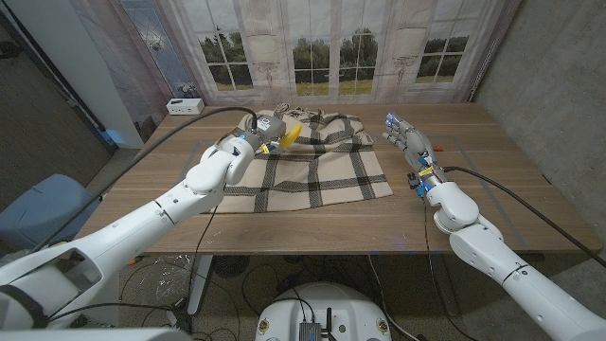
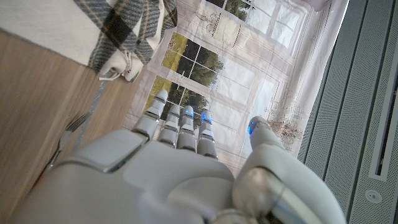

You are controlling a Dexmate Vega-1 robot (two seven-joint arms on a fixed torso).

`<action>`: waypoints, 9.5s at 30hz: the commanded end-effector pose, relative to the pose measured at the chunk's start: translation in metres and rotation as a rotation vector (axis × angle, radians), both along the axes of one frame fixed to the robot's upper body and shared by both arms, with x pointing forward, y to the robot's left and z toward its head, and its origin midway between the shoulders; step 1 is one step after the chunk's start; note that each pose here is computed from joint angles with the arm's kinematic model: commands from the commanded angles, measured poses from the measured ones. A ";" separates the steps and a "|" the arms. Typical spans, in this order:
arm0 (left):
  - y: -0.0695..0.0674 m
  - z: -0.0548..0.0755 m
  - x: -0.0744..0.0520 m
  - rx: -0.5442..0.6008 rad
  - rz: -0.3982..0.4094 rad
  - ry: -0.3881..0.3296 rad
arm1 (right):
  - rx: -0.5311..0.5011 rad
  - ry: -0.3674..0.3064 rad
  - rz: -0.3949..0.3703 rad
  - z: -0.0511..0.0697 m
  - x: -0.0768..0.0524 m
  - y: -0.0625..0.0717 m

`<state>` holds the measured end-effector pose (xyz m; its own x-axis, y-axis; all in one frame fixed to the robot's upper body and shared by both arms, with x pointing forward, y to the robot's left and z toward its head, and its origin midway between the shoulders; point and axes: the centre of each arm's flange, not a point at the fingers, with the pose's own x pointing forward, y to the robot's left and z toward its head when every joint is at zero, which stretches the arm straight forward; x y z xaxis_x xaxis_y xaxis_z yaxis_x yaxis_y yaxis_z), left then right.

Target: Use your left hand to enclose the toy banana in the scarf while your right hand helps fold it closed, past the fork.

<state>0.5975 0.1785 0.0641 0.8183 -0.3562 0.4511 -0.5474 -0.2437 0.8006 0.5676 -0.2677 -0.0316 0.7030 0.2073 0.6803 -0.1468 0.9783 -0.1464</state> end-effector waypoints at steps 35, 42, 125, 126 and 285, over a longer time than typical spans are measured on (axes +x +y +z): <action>-0.010 0.002 -0.011 0.108 0.028 0.017 | -0.249 0.114 -0.187 0.005 -0.021 0.001; -0.005 -0.004 -0.032 0.066 0.040 0.026 | -0.383 0.190 -0.214 0.011 -0.025 0.002; 0.045 -0.057 -0.090 -0.182 0.137 0.087 | -1.376 0.366 -0.691 -0.004 -0.053 0.084; 0.045 -0.057 -0.090 -0.181 0.138 0.086 | -1.383 0.366 -0.693 -0.004 -0.053 0.085; 0.082 -0.070 -0.088 -0.291 0.231 0.422 | -1.040 -0.040 -1.111 -0.023 0.028 0.104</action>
